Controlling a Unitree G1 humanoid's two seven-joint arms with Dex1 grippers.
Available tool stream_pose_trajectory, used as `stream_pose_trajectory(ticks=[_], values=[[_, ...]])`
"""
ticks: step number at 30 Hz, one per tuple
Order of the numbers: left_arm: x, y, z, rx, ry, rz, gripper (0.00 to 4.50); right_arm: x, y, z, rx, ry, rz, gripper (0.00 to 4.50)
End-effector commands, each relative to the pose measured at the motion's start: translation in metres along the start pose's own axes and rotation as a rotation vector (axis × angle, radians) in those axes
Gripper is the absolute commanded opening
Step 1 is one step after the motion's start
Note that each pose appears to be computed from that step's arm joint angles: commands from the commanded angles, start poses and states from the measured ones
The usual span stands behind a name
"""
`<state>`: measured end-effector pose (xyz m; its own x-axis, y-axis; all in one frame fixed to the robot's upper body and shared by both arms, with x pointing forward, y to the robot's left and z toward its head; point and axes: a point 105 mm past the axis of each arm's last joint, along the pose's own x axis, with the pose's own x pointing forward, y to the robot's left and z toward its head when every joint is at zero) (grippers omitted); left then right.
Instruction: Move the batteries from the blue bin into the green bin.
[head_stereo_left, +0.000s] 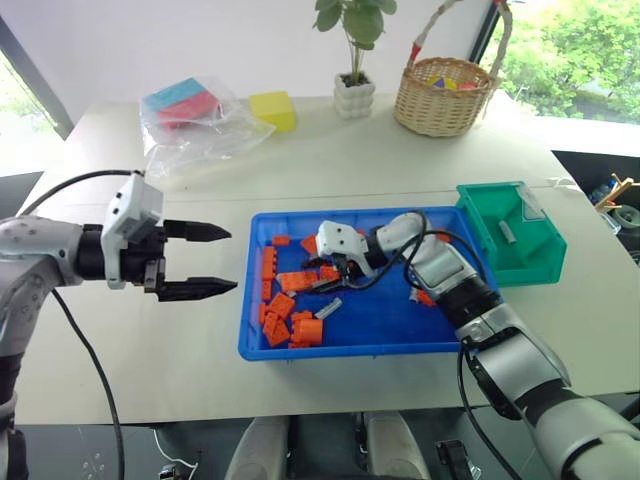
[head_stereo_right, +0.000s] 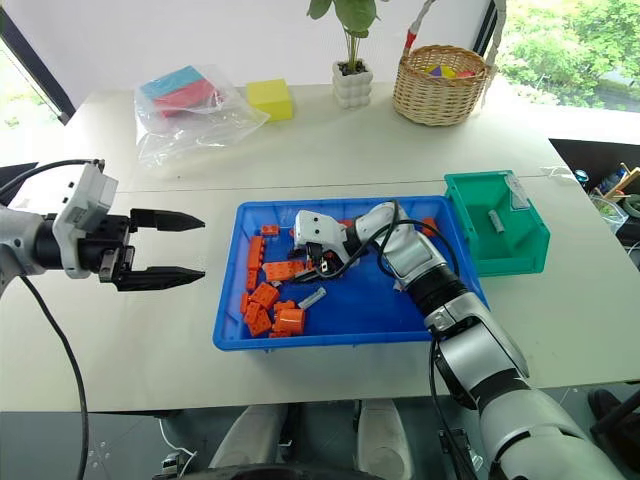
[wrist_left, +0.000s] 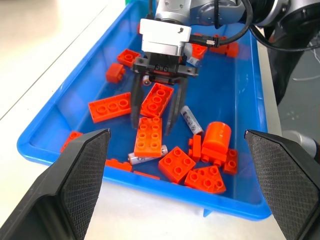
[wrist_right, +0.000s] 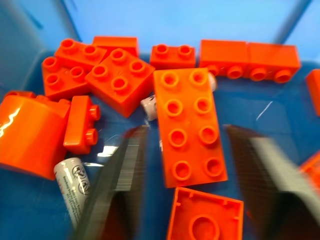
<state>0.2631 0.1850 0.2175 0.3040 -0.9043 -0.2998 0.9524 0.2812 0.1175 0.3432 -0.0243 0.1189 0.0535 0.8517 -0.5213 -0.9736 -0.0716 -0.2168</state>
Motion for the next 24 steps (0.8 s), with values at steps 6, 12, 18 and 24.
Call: stream_pose_trajectory(ticks=[6,12,18,24], values=[[-0.002,0.002,0.005,0.020,-0.030,0.016,4.50,-0.014,-0.003,0.018,-0.003,-0.061,-0.041,1.88],[0.001,0.003,0.005,0.023,-0.032,0.016,4.50,-0.015,-0.011,0.024,-0.002,-0.067,-0.092,1.88],[0.004,0.003,0.007,0.026,-0.035,0.011,4.50,-0.006,-0.001,0.030,0.005,-0.066,-0.066,1.88],[0.005,0.003,0.010,0.031,-0.039,0.004,4.50,0.009,0.001,0.017,0.015,0.016,-0.063,1.88]])
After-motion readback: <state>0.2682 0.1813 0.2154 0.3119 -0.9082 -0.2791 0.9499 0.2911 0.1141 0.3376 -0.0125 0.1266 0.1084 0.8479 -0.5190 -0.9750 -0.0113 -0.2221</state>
